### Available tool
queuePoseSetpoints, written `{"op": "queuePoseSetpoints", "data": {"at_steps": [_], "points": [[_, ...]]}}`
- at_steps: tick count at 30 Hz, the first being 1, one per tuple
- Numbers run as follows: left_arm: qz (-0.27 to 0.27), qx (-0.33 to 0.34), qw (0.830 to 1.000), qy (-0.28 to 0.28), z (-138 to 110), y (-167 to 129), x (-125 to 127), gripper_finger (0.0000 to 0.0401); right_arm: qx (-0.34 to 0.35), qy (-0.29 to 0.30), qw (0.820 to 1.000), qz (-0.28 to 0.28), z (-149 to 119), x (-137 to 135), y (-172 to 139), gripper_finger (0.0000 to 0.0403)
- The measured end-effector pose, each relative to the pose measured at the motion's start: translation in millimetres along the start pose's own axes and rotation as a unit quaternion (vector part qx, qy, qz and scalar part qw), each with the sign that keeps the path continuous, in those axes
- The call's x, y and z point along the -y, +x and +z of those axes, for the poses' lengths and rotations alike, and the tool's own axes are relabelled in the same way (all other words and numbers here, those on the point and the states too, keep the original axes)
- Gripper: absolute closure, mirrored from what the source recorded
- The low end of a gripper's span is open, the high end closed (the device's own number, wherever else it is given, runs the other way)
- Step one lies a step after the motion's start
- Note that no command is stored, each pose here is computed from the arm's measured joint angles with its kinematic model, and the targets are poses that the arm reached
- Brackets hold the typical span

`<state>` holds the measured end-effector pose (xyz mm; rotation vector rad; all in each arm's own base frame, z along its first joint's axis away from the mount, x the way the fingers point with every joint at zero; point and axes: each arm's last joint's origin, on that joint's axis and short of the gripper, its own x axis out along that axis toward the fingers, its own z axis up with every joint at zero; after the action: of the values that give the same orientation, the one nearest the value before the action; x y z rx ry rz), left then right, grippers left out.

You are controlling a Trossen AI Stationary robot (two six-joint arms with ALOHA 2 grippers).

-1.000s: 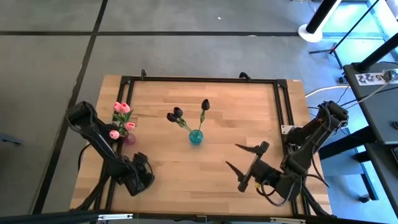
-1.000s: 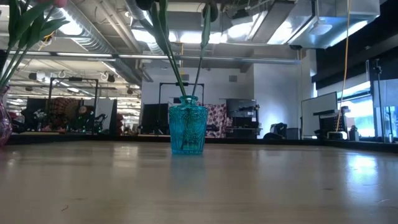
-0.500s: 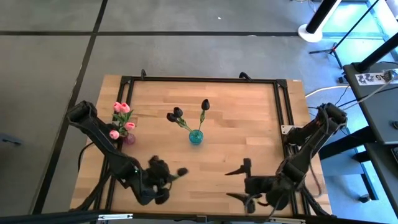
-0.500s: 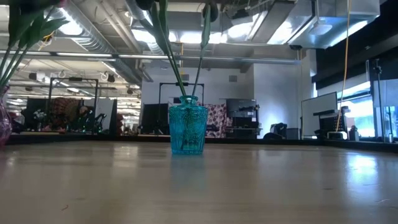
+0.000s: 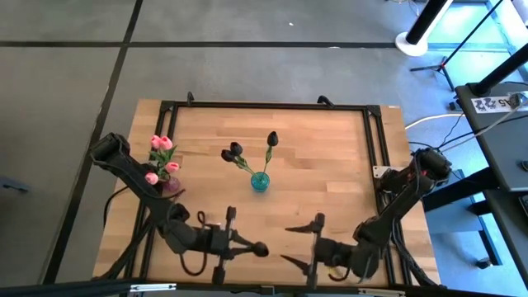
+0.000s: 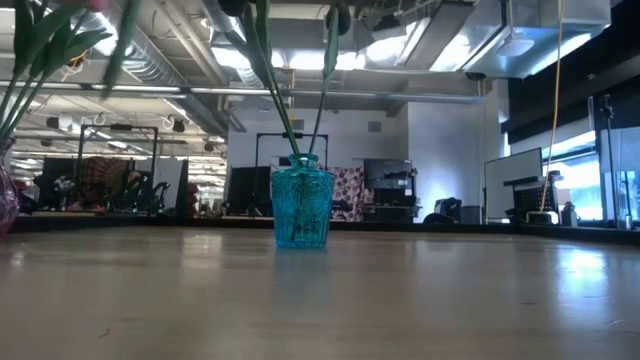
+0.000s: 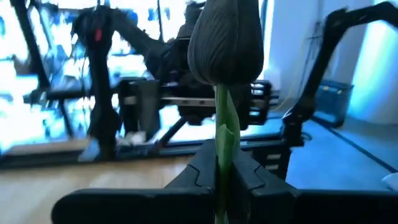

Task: Sort flowers into vase by color
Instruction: Put the black tulip into the blue vase

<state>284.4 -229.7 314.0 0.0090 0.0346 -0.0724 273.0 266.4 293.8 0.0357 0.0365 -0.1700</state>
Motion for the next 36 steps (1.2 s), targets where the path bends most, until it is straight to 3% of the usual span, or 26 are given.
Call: {"op": "queuePoseSetpoints", "data": {"at_steps": [4,8,14,27,32,36], "points": [[0.005,0.006,1.000,0.023,2,3,-5,0.0398,0.050,0.019,0.997,0.047,16,10,18,0.0079],[0.007,0.008,1.000,0.021,2,7,-10,0.0398,0.056,0.018,0.994,0.090,18,21,35,0.0079],[0.020,0.007,1.000,0.021,2,13,-19,0.0398,0.098,0.010,0.988,0.116,18,25,49,0.0097],[0.051,-0.011,0.998,0.018,-1,23,-38,0.0395,0.106,0.008,0.989,0.108,21,38,62,0.0297],[0.046,-0.033,0.998,0.030,-1,18,-38,0.0356,0.098,0.003,0.991,0.096,19,40,64,0.0386],[0.047,-0.023,0.998,0.027,11,3,-34,0.0314,0.102,0.008,0.991,0.088,21,43,65,0.0387]]}}
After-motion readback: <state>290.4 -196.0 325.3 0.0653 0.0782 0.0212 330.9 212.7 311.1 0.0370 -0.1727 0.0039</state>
